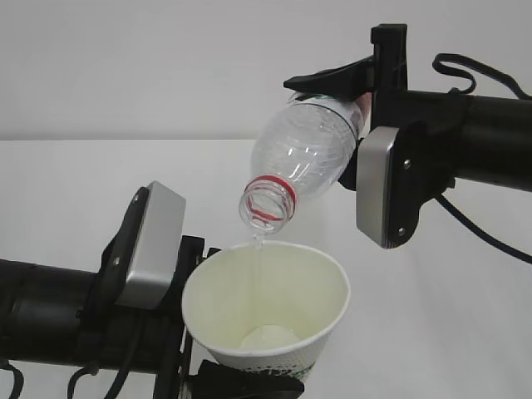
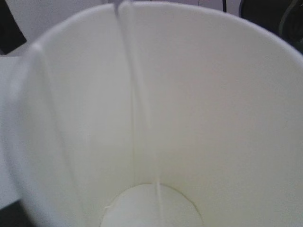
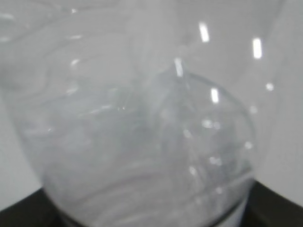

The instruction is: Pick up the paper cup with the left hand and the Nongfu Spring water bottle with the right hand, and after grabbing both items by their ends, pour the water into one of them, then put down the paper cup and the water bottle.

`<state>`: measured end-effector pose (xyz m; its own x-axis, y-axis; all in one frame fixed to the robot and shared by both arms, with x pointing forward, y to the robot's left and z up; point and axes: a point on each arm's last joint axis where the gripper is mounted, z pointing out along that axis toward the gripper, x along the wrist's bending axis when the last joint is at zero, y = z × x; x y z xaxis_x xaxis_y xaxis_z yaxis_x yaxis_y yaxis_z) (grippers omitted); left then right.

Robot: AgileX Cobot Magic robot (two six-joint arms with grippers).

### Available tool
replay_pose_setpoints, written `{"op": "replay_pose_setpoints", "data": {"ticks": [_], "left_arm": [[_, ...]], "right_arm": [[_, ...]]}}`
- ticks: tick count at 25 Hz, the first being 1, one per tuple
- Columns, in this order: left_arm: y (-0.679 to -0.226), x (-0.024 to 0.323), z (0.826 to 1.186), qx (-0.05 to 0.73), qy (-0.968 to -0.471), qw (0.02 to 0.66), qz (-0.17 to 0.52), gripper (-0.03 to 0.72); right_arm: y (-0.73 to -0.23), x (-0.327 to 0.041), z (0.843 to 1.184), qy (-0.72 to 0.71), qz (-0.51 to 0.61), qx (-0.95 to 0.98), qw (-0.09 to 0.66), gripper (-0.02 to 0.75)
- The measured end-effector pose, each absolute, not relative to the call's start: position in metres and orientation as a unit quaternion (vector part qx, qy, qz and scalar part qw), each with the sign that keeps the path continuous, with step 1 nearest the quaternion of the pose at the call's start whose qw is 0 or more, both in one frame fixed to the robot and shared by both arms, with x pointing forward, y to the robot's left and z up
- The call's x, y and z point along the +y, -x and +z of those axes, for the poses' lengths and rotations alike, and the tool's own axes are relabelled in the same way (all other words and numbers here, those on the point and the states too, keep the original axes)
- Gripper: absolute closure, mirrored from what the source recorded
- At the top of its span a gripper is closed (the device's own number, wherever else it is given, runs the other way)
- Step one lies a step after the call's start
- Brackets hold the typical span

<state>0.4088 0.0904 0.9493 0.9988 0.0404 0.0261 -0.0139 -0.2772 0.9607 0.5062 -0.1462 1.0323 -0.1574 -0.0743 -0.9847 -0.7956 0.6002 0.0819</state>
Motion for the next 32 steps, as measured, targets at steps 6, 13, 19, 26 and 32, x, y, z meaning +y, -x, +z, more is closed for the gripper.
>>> {"op": "replay_pose_setpoints", "data": {"ticks": [6,13,19,26,32], "left_arm": [[-0.4085,0.0902,0.9499,0.007,-0.797,0.604,0.021,0.143],[-0.4084,0.0901,0.9501,0.007,-0.796,0.605,0.021,0.143],[-0.4084,0.0901,0.9501,0.007,-0.796,0.605,0.021,0.143],[-0.4084,0.0901,0.9501,0.007,-0.796,0.605,0.021,0.143],[-0.4084,0.0901,0.9501,0.007,-0.796,0.605,0.021,0.143]], "right_arm": [[-0.5062,-0.1462,1.0323,0.315,0.317,0.691,0.568,0.263],[-0.5062,-0.1462,1.0323,0.316,0.317,0.691,0.568,0.263],[-0.5062,-0.1462,1.0323,0.316,0.317,0.691,0.568,0.263],[-0.5062,-0.1462,1.0323,0.316,0.317,0.691,0.568,0.263],[-0.5062,-0.1462,1.0323,0.317,0.315,0.69,0.569,0.263]]}}
